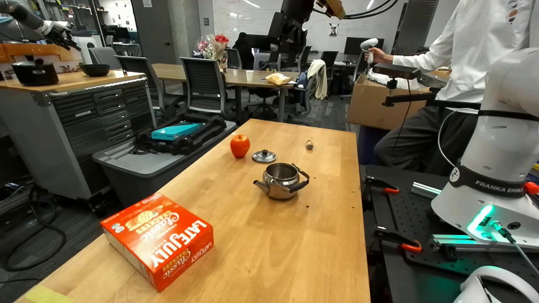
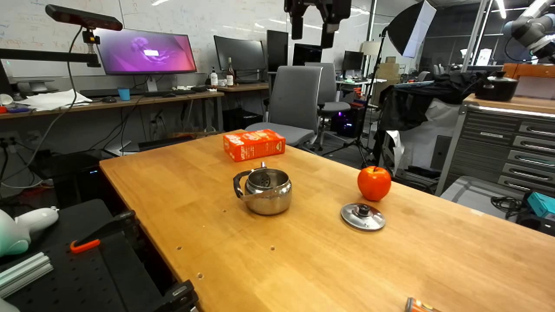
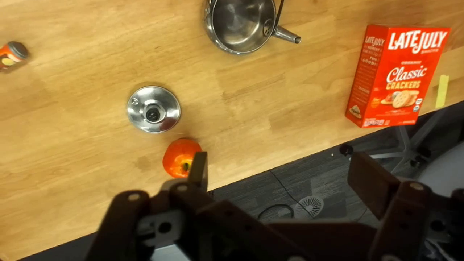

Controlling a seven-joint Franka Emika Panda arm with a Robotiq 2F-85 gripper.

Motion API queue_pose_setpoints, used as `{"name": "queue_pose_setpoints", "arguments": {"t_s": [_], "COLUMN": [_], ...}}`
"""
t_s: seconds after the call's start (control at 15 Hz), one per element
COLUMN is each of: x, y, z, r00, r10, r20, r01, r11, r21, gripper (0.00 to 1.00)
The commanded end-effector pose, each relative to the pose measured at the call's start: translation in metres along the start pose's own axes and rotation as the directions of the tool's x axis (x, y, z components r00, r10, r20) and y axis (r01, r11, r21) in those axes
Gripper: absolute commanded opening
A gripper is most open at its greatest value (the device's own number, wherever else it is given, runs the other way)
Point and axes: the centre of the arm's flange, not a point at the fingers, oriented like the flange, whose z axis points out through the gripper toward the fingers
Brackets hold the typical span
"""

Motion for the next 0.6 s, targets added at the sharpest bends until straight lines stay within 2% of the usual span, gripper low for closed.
{"name": "queue_pose_setpoints", "arguments": {"t_s": [0.0,0.53], "x": [0.035,0.069], "y": [0.017,0.072], "z": [0.010,0.059], "r00": [0.999,0.993], "r10": [0.034,0.118], "r20": [-0.025,-0.004], "r01": [-0.034,-0.118], "r11": [0.999,0.993], "r21": [-0.001,-0.004], "gripper": [1.00,1.00]}}
